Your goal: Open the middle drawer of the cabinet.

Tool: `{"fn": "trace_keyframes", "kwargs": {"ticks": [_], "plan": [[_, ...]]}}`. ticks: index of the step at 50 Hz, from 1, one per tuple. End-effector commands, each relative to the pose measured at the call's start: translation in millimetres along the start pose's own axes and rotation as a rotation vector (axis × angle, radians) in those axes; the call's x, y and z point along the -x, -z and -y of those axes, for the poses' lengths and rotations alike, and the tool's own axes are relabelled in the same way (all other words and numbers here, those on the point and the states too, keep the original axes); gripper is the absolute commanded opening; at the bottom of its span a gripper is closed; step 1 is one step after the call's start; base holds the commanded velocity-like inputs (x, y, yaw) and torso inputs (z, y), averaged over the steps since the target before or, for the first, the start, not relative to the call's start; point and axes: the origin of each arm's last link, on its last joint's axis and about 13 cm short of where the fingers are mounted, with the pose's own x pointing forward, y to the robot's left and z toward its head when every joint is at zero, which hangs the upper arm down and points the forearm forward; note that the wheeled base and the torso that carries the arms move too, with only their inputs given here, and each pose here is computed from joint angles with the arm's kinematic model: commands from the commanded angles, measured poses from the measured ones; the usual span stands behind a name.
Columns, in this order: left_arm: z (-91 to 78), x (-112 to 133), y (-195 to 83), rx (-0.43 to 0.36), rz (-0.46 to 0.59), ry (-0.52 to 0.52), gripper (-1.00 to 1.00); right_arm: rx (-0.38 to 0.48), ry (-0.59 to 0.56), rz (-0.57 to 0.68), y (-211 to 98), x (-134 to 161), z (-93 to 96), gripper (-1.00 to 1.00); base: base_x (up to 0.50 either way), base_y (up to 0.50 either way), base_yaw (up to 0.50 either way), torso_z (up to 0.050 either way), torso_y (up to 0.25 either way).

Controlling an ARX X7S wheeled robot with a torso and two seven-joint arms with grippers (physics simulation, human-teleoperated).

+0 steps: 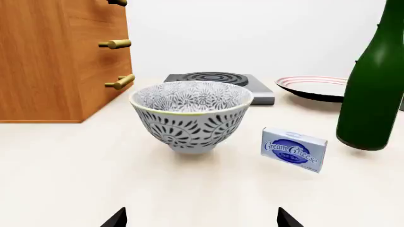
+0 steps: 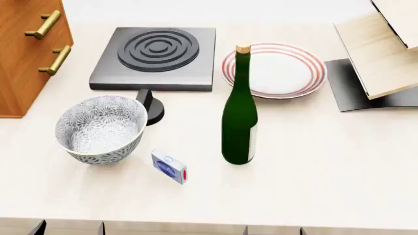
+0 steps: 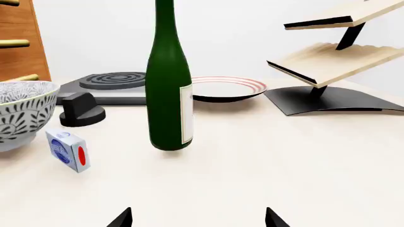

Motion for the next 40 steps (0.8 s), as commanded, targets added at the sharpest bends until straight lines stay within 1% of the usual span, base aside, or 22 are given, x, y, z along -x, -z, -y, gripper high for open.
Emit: {"fn": "trace_keyframes", "kwargs": {"ticks": [1, 15, 17, 22, 23, 26, 27, 28, 29, 30, 32, 37, 40], "plan": [[0.2, 0, 0, -0.001, -0.001, 0.0, 1.0, 0.009, 0.0, -0.008, 1, -1, -0.7, 1.0, 0.0, 0.0, 0.0, 0.0, 0.0], [0.2, 0, 1, -0.002, -0.004, 0.0, 1.0, 0.009, 0.005, -0.003, 0, -1, -0.8, 1.0, 0.0, 0.0, 0.0, 0.0, 0.0], [1.0, 0, 2, -0.032, -0.01, -0.009, 1.0, 0.009, 0.007, -0.002, 0, -1, -0.7, 1.0, 0.0, 0.0, 0.0, 0.0, 0.0], [0.0, -1, -1, 0.008, 0.002, -0.006, 1.0, -0.004, 0.009, 0.008, -1, -1, -0.3, 1.0, 0.0, 0.0, 0.0, 0.0, 0.0], [-0.1, -1, 0, -0.005, 0.006, -0.003, 1.0, 0.012, 0.016, 0.009, -1, -1, -0.5, 1.0, 0.0, 0.0, 0.0, 0.0, 0.0], [-0.5, 0, 1, -0.006, 0.012, 0.01, 1.0, 0.015, 0.02, 0.017, -2, -1, -0.8, 1.0, 0.0, 0.0, 0.0, 0.0, 0.0], [-1.1, 0, 1, -0.005, 0.018, 0.018, 1.0, 0.015, 0.022, 0.018, -2, -1, -0.6, 1.0, 0.0, 0.0, 0.0, 0.0, 0.0], [-2.3, 1, 0, 0.013, 0.034, 0.038, 1.0, 0.02, 0.025, 0.021, -2, -2, -0.5, 1.0, 0.0, 0.0, 0.0, 0.0, 0.0], [-2.4, 1, 1, -0.003, 0.033, 0.036, 1.0, 0.016, 0.022, 0.024, -3, -2, -0.8, 1.0, 0.0, 0.0, 0.0, 0.0, 0.0], [-1.3, 1, 1, -0.03, 0.071, 0.025, 1.0, 0.031, 0.035, 0.034, -4, -4, -1.1, 1.0, 0.0, 0.0, 0.0, 0.0, 0.0], [-0.7, 2, 2, -0.038, 0.078, 0.023, 1.0, 0.035, 0.033, 0.027, -3, -4, -0.9, 1.0, 0.0, 0.0, 0.0, 0.0, 0.0], [-0.9, 2, -4, -0.022, 0.088, 0.007, 1.0, 0.026, 0.048, 0.032, -8, -5, 1.7, 1.0, 0.0, 0.0, 0.0, 0.0, 0.0], [-1.2, 1, -12, -0.019, 0.121, -0.001, 1.0, 0.017, 0.064, 0.058, -19, -7, 3.8, 1.0, 0.0, 0.0, 0.0, 0.0, 0.0]]}}
